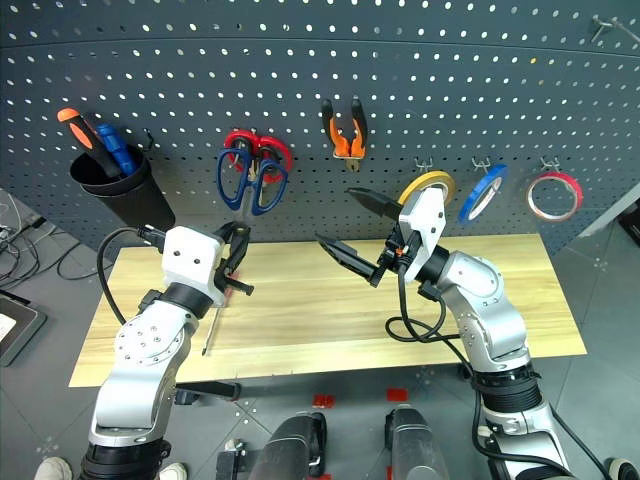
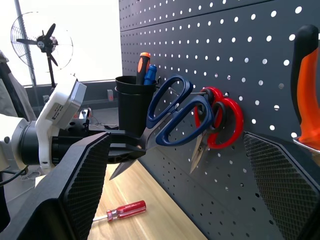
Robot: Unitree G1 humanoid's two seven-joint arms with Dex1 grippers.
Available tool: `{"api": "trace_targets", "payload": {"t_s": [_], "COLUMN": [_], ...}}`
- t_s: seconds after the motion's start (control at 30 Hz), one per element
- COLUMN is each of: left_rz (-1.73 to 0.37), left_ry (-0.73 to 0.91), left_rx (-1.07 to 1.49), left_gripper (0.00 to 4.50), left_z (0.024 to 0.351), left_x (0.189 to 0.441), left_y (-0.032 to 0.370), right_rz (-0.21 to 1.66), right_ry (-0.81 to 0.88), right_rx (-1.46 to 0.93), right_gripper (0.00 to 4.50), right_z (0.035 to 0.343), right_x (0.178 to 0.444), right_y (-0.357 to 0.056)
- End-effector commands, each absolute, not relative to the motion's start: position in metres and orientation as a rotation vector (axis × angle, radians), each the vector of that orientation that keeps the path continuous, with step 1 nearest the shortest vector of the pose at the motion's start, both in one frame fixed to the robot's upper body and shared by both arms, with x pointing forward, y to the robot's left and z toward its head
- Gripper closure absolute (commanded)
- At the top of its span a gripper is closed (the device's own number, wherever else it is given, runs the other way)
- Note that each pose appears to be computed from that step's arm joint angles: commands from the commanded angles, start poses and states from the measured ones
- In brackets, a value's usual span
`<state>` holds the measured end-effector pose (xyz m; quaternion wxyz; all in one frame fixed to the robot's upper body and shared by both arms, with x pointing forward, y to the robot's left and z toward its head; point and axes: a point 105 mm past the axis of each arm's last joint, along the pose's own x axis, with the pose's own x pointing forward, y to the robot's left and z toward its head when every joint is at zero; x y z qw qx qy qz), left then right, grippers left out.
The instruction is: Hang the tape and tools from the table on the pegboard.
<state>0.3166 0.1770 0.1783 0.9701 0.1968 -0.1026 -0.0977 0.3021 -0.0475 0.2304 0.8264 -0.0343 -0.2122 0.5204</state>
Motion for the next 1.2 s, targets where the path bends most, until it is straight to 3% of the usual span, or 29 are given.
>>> {"api": "trace_targets", "payload": {"t_s": [0.03, 0.3, 0.33, 0.6, 0.87, 1.03, 1.2], "left_rz": [-0.180, -0.181, -0.181, -0.092, 0.101, 0.138, 0.098], "left_ry": [-0.246, -0.245, -0.238, -0.084, 0.167, 0.318, 0.391], "left_rx": [0.405, 0.400, 0.398, 0.348, 0.226, 0.169, 0.112], "left_gripper": [2.67, 0.15, 0.01, 0.01, 0.01, 0.01, 0.01], "left_z": [0.190, 0.189, 0.187, 0.146, 0.109, 0.099, 0.102], "left_x": [0.316, 0.316, 0.314, 0.300, 0.288, 0.301, 0.335], "left_y": [0.181, 0.181, 0.181, 0.205, 0.260, 0.293, 0.307], "right_rz": [1.102, 1.102, 1.105, 1.168, 1.249, 1.303, 1.353], "right_ry": [-0.511, -0.507, -0.506, -0.483, -0.423, -0.367, -0.307], "right_rx": [-0.090, -0.093, -0.094, -0.116, -0.104, -0.103, -0.171], "right_gripper": [0.00, 0.00, 0.00, 0.00, 0.00, 0.00, 0.00], "right_z": [0.241, 0.241, 0.241, 0.235, 0.226, 0.221, 0.214], "right_x": [0.296, 0.296, 0.295, 0.286, 0.281, 0.279, 0.283], "right_y": [-0.048, -0.048, -0.048, -0.043, -0.017, 0.006, 0.022]}}
